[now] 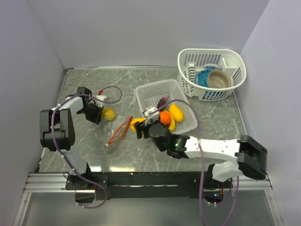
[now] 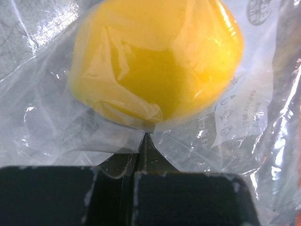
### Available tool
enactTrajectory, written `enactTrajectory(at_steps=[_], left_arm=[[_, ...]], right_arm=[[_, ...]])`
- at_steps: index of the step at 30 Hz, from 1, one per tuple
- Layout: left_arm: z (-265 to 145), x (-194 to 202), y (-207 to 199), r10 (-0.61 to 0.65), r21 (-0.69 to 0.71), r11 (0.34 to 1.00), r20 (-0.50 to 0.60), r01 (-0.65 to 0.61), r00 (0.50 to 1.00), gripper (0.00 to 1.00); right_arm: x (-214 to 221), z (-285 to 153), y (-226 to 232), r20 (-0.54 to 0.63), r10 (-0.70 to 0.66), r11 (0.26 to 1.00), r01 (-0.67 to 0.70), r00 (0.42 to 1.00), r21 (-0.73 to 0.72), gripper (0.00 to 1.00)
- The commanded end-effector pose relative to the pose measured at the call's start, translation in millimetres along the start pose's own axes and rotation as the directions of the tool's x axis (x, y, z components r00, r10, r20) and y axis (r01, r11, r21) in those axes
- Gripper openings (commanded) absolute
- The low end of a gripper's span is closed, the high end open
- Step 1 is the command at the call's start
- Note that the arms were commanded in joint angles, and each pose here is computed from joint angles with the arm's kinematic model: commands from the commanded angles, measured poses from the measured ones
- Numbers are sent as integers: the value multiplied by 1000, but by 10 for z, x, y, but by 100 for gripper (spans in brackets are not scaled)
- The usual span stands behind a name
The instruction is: Open the zip-top bag and remove the fake food
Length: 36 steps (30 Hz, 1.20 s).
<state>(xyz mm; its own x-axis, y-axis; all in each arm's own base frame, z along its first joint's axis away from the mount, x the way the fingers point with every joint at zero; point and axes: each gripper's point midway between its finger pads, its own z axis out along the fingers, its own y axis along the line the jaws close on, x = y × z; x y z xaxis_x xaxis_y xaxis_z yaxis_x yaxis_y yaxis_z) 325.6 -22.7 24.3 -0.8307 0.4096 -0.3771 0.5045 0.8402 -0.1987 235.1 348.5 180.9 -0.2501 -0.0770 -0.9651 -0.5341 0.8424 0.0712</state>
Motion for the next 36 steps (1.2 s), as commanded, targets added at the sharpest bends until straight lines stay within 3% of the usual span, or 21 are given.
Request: enactTrajectory(at_steps=[1, 4, 5, 7, 8, 9, 11, 14, 18, 21, 26, 28, 36], left_arm=[[-172, -162, -109, 27, 27, 999, 66, -28, 997, 1], [-364, -296, -232, 14, 99, 995, 114, -25, 993, 1], [-475, -422, -246, 22, 111, 993, 151, -39, 988, 1], [-639, -508, -366, 6, 177, 983, 193, -41, 981, 1], [-742, -608, -371, 15, 176, 983, 226, -56, 974, 1], [-787, -641, -391, 15, 186, 981, 239, -61, 971, 1], [-840, -661, -457, 13, 220, 973, 249, -70, 968, 1], [-805, -628, -453, 6, 222, 973, 244, -62, 970, 1], [-718, -528, -449, 8, 222, 973, 218, -57, 976, 1], [-682, -491, -424, 7, 211, 976, 205, -52, 979, 1], [-794, -512, -432, 29, 184, 981, 218, -70, 976, 1], [-903, -554, -496, 36, 198, 977, 232, -84, 972, 1], [-1404, -722, -737, 84, 204, 967, 313, -153, 946, 1]], right_arm=[[-256, -114, -1084, 76, 39, 915, -66, 996, 397, 21], [-215, -85, -1643, 64, 108, 827, -125, 992, 548, 22], [-211, -46, -1700, 60, 127, 814, -139, 990, 564, 48], [-177, 10, -1787, 26, 133, 816, -124, 991, 565, 71], [-188, 35, -1802, 20, 124, 812, -113, 992, 573, 98], [-185, 26, -1820, 13, 120, 804, -105, 993, 585, 100], [-272, 4, -1820, 25, 118, 804, -110, 993, 584, 100], [-371, -75, -1619, 49, 87, 861, -101, 995, 499, 100], [-460, -185, -935, 123, -40, 942, -4, 992, 337, 100], [-299, -49, -544, 73, -79, 960, 56, 994, 275, 100], [68, 309, 22, -4, -88, 990, 88, 996, 111, 86], [303, 457, 120, -55, -127, 987, 132, 990, 96, 84], [546, 706, 317, -80, -139, 988, 144, 987, 56, 80]])
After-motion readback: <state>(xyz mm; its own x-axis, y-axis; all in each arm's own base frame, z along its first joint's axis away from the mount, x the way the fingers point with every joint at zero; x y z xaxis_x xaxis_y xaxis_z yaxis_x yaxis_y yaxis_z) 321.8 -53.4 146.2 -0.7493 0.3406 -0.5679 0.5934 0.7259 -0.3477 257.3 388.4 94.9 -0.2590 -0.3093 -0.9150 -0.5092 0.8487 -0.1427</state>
